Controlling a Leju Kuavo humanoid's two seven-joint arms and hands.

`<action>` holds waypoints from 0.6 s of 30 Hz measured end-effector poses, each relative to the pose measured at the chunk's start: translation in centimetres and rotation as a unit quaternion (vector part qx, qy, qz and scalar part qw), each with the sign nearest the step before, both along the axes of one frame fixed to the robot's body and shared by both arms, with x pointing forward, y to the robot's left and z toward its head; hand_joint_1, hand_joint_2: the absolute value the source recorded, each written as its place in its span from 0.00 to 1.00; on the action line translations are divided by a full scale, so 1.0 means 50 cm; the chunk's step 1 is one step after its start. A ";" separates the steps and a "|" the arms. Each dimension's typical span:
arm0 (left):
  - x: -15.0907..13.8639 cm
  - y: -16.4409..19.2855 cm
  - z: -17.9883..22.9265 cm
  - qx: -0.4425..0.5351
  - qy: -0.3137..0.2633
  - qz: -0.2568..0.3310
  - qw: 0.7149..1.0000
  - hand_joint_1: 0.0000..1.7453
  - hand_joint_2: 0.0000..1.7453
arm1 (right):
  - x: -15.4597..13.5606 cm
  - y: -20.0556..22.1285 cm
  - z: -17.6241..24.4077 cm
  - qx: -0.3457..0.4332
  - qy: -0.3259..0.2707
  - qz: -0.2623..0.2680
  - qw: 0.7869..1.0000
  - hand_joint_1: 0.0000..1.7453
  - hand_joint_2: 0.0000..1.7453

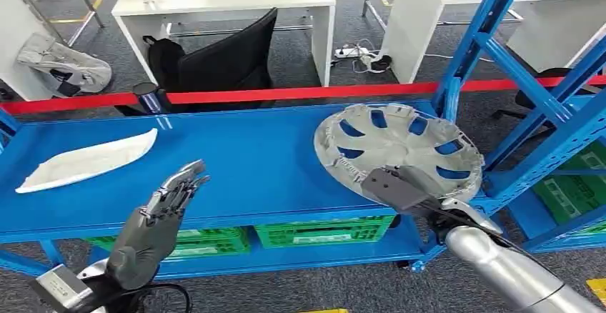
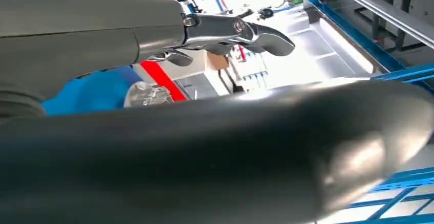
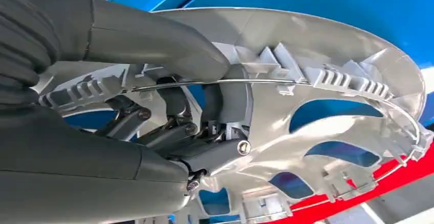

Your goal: Take the parts from the cabinet and place them on the table.

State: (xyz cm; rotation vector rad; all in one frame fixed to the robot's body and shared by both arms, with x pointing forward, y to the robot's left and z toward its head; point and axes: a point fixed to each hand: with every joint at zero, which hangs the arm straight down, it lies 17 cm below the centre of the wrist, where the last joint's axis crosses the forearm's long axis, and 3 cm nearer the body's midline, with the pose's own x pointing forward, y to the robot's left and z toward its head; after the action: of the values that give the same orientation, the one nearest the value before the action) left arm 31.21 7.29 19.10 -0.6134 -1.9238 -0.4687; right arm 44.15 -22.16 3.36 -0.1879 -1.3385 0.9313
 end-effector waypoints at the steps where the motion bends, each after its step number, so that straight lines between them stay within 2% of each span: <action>1: 0.000 0.000 0.000 0.000 0.000 0.000 1.000 0.00 0.00 | 0.001 0.001 0.001 0.000 -0.001 0.000 1.000 1.00 1.00; 11: -0.001 0.001 -0.006 -0.006 0.002 -0.002 1.000 0.00 0.00 | 0.035 0.014 0.041 -0.024 -0.032 0.013 0.999 1.00 1.00; 18: 0.005 0.001 -0.007 -0.011 0.002 -0.002 1.000 0.00 0.00 | 0.117 0.030 0.162 -0.021 -0.087 0.013 0.996 1.00 1.00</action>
State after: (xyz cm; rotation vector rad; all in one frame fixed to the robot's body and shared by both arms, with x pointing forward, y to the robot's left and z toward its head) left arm 31.45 7.33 18.74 -0.6315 -1.9265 -0.4494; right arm 50.02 -20.67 11.48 -0.2890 -1.4854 0.9830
